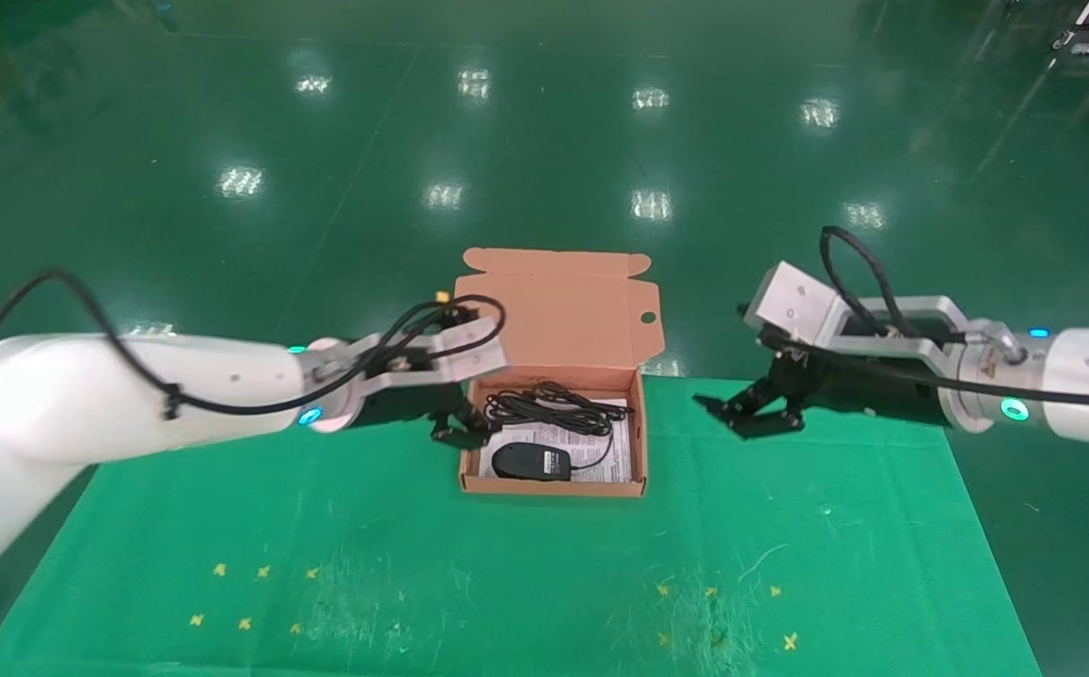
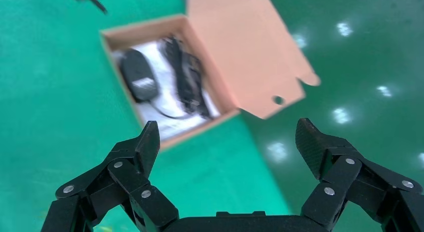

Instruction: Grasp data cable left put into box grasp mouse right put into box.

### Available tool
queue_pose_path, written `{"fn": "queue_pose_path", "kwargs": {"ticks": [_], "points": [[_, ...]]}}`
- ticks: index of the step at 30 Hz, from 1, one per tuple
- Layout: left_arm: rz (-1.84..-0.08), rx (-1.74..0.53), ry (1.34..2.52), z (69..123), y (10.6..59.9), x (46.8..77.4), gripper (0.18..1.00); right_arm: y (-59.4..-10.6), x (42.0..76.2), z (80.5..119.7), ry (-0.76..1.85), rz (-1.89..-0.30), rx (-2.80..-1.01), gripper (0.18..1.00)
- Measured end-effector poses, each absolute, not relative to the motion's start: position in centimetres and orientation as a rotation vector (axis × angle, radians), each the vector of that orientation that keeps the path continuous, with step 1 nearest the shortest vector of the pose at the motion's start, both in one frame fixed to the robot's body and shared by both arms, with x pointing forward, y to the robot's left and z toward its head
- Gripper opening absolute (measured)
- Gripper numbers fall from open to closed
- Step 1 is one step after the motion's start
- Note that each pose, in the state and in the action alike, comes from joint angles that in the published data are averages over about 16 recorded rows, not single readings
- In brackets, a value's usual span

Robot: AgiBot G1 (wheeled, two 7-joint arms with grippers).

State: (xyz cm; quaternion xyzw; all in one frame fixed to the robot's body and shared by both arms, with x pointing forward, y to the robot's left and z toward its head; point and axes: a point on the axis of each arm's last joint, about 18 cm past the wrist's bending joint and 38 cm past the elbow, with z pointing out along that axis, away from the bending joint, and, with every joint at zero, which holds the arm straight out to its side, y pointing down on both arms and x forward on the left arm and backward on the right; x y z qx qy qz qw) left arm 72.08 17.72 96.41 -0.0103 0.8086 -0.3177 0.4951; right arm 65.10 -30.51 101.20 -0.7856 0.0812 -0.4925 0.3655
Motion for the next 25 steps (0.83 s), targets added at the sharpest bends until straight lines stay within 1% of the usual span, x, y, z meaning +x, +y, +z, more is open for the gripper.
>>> {"fn": "queue_pose_path", "kwargs": {"ticks": [3, 9, 18, 25], "points": [[-0.855, -0.06, 1.995, 95.6, 18.5, 71.1, 0.984, -30.2, 64.3, 100.5, 0.203, -1.193, -2.006, 1.001], [-1.027, -0.107, 2.044, 94.7, 20.1, 68.8, 0.999, -29.7, 62.5, 99.4, 0.179, -1.055, -1.969, 1.001], [-1.279, -0.12, 2.071, 94.5, 22.4, 64.6, 1.001, -29.2, 59.3, 98.5, 0.114, -0.876, -1.894, 1.001], [-1.372, -0.104, 2.067, 94.8, 23.4, 62.8, 1.001, -29.1, 57.9, 98.4, 0.08, -0.816, -1.86, 1.001]]}}
